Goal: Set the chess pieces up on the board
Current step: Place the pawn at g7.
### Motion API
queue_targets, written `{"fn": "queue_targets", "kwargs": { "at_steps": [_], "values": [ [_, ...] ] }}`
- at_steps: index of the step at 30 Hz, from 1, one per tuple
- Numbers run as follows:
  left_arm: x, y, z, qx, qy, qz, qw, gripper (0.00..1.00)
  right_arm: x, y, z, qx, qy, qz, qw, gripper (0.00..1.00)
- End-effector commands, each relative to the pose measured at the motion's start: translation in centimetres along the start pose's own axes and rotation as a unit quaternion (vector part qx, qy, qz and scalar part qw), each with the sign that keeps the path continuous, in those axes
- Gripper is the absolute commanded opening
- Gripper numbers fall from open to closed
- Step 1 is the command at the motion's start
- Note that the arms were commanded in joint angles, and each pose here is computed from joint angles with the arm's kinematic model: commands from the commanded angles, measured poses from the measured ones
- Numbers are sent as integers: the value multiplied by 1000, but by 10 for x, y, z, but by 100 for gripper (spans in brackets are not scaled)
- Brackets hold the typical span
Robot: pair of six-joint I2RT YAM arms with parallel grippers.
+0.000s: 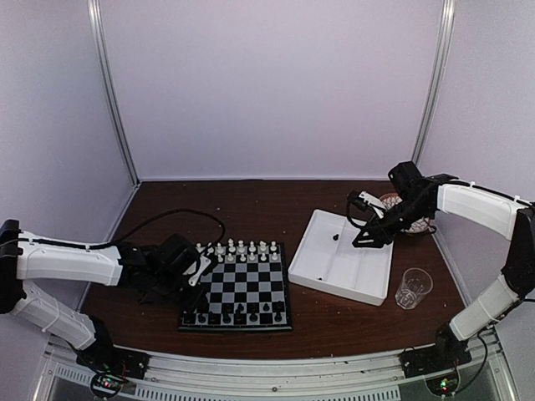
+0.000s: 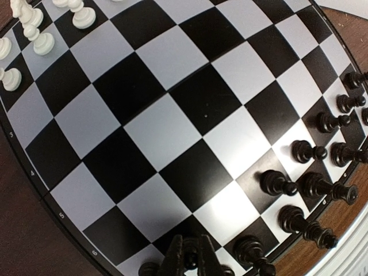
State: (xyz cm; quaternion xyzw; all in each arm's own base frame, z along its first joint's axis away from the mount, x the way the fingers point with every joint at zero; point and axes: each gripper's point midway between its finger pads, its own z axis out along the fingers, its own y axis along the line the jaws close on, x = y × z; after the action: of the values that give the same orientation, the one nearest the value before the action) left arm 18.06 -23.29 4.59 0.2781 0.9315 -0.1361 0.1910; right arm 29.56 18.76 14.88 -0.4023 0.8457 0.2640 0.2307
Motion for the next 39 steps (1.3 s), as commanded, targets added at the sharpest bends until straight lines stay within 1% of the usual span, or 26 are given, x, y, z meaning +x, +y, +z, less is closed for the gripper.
{"fn": "queue_targets", "kwargs": {
  "at_steps": [1, 7, 14, 26, 31, 39],
  "values": [
    [1, 2, 2, -8, 2, 0, 1000, 2, -2, 1, -1, -6, -5, -1, 1000, 41],
    [4, 2, 7, -11, 11, 1, 1000, 1, -1, 1, -1, -6, -5, -1, 1000, 41],
    [4, 3, 3, -11, 10, 0, 1000, 6, -1, 1, -1, -7, -5, -1, 1000, 41],
    [4, -1, -3, -1, 8, 2, 1000, 5, -1, 1, 0, -8, -4, -1, 1000, 41],
    [4, 0, -1, -3, 10, 1, 1000, 12, -1, 1, 0, -8, -3, -1, 1000, 41],
    [1, -1, -5, -1, 4, -1, 1000, 20, -2, 2, -2, -8, -6, -2, 1000, 41]
  ]
}}
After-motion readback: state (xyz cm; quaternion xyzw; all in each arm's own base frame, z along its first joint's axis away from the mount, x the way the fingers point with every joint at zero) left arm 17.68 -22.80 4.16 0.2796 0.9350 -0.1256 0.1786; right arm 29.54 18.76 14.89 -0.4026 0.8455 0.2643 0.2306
